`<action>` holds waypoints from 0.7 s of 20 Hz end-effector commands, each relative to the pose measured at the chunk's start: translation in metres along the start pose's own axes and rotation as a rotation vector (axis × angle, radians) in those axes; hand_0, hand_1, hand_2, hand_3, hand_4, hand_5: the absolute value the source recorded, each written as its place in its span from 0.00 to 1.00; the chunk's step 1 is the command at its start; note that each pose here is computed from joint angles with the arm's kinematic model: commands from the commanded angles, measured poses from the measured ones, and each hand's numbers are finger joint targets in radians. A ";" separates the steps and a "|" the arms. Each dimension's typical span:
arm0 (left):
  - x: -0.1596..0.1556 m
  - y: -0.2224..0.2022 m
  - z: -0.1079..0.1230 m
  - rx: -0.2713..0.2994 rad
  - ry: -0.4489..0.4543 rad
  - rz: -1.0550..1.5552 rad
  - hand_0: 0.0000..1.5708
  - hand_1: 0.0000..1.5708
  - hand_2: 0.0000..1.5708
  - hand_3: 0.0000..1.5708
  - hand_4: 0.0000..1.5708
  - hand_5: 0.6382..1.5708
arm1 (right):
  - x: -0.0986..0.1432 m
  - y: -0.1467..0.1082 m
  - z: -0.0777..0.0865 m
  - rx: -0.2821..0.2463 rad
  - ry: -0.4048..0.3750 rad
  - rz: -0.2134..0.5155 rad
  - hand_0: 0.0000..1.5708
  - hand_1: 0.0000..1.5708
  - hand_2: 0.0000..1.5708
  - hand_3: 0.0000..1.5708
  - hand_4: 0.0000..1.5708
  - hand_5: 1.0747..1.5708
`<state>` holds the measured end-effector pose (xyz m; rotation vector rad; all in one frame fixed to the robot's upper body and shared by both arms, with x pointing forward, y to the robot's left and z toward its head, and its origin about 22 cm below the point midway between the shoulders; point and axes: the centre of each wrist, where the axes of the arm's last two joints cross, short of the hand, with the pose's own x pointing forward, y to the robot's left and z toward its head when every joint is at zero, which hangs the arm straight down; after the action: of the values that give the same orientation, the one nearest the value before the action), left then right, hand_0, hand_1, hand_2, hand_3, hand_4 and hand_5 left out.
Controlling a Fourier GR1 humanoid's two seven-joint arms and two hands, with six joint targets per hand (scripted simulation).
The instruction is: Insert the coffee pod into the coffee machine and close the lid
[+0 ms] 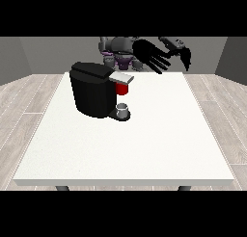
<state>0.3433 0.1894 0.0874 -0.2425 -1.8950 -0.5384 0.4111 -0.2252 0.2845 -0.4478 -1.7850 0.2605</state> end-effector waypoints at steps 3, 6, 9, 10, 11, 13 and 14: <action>0.016 0.011 -0.008 -0.018 -0.030 -0.024 0.00 0.00 0.00 0.00 0.21 1.00 | 0.029 0.031 -0.004 0.060 -0.195 -0.063 0.00 0.00 0.00 0.00 0.00 1.00; 0.023 0.012 -0.016 -0.014 -0.050 -0.020 0.00 0.00 0.00 0.00 0.19 1.00 | 0.047 0.036 -0.011 0.080 -0.242 -0.070 0.00 0.00 0.00 0.00 0.06 1.00; 0.027 -0.003 -0.017 0.003 -0.045 -0.008 0.00 0.00 0.00 0.00 0.22 1.00 | 0.030 0.059 -0.010 0.099 -0.261 -0.101 0.00 0.00 0.00 0.00 0.00 1.00; 0.011 0.012 0.005 0.005 -0.013 -0.021 0.00 0.00 0.00 0.00 0.22 1.00 | 0.014 0.059 -0.007 0.146 -0.247 -0.107 0.00 0.00 0.00 0.00 0.00 1.00; 0.012 0.001 -0.003 0.004 -0.043 -0.009 0.00 0.00 0.00 0.00 0.21 1.00 | 0.029 0.079 -0.005 0.129 -0.266 -0.114 0.00 0.00 0.00 0.00 0.00 1.00; -0.005 0.008 0.019 0.030 0.002 -0.004 0.00 0.00 0.00 0.00 0.16 1.00 | 0.017 0.079 -0.002 0.225 -0.292 -0.123 0.00 0.00 0.00 0.00 0.00 1.00; -0.005 0.012 0.018 0.020 0.030 -0.004 0.00 0.00 0.00 0.00 0.16 1.00 | 0.011 0.115 0.012 0.211 -0.294 -0.143 0.00 0.00 0.00 0.00 0.00 1.00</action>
<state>0.3406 0.1979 0.0950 -0.2275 -1.9077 -0.5357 0.4218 -0.1490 0.2720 -0.2147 -2.0159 0.3937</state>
